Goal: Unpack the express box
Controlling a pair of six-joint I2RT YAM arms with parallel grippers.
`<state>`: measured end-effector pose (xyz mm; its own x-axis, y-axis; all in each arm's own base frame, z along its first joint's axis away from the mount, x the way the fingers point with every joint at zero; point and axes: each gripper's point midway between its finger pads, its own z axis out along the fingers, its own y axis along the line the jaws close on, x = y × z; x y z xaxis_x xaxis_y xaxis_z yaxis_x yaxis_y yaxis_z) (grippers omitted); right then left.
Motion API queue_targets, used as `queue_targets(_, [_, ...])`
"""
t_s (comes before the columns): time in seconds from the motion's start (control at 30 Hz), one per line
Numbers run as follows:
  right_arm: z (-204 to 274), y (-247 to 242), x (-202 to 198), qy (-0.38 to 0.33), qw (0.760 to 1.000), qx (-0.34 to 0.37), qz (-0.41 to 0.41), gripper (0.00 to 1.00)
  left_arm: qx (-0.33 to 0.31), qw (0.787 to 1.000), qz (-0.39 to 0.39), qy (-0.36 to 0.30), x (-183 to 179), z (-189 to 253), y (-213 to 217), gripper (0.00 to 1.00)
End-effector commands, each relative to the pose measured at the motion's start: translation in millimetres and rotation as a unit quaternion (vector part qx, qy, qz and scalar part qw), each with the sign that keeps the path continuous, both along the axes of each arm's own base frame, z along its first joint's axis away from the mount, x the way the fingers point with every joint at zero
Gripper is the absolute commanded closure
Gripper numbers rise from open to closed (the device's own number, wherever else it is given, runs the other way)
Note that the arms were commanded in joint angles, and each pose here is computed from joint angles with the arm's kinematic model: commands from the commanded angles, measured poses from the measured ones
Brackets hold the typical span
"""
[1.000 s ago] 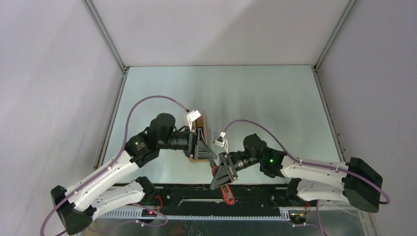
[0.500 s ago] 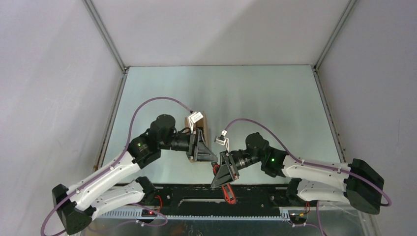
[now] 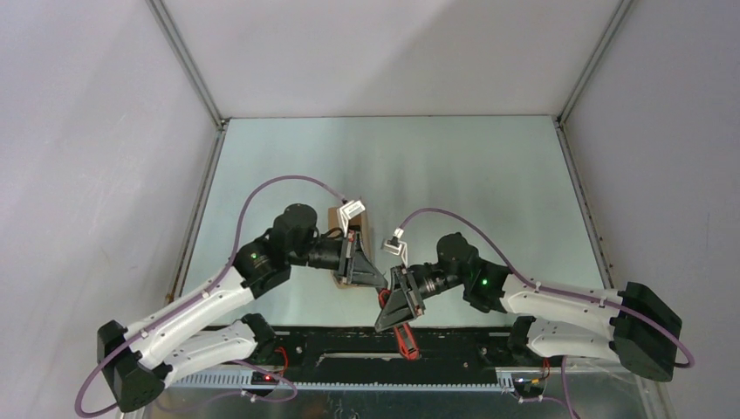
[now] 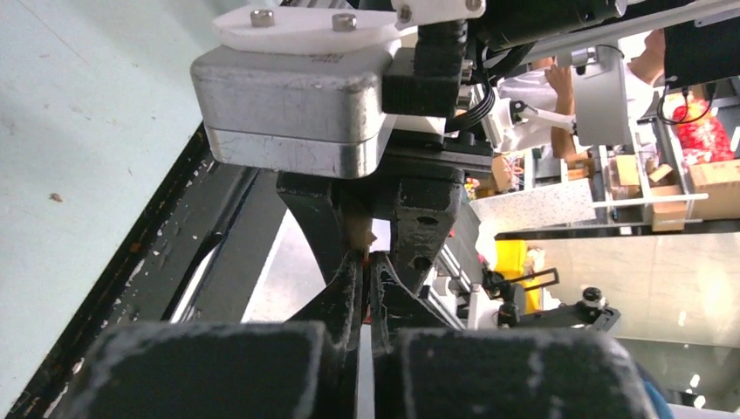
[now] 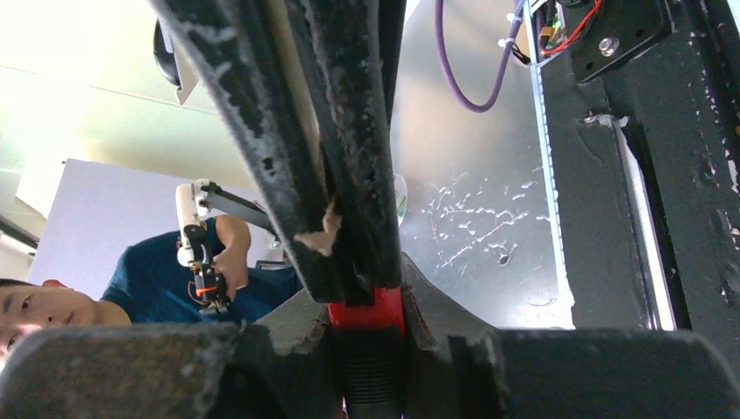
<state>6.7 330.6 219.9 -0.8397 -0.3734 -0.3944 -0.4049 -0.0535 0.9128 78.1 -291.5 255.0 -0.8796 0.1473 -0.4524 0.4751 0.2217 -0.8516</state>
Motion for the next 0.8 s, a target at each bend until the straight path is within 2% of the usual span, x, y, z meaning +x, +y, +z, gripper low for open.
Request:
queue_targets(0.0, [22, 6, 11, -0.019, 0.999, 0.026, -0.017, 0.96, 0.008, 0.999, 0.027, 0.022, 9, -4, -6, 1.0])
queue_targets(0.1, [16, 5, 34, -0.023, 0.996, 0.003, -0.081, 0.74, 0.018, 0.993, 0.094, 0.076, 27, -11, -5, 1.0])
queue_targets(0.17, [15, 1, 53, -0.03, 0.99, -0.008, -0.141, 0.59, -0.015, 0.982, 0.149, 0.114, 42, -7, -3, 1.0])
queue_targets(0.23, [18, -4, 71, -0.028, 0.98, -0.009, -0.199, 0.45, -0.042, 0.971, 0.195, 0.132, 56, 0, 2, 1.0])
queue_targets(0.27, [21, -8, 79, -0.026, 0.974, -0.001, -0.223, 0.36, -0.05, 0.965, 0.217, 0.137, 62, 4, 6, 1.0])
queue_targets(0.3, [21, -12, 87, -0.019, 0.969, 0.002, -0.248, 0.31, -0.061, 0.96, 0.234, 0.138, 69, 8, 9, 1.0])
queue_targets(0.4, [27, -20, 101, -0.004, 0.955, 0.022, -0.297, 0.28, -0.082, 0.941, 0.296, 0.141, 85, 12, 23, 1.0])
queue_targets(0.53, [32, -27, 112, 0.031, 0.937, 0.058, -0.342, 0.28, -0.133, 0.923, 0.336, 0.131, 97, 26, 34, 1.0])
queue_targets(0.67, [37, -33, 127, 0.073, 0.914, 0.096, -0.388, 0.31, -0.139, 0.913, 0.367, 0.111, 104, 24, 43, 1.0])
queue_targets(0.77, [45, -32, 133, 0.08, 0.904, 0.115, -0.404, 0.36, -0.149, 0.903, 0.388, 0.11, 109, 22, 50, 1.0])
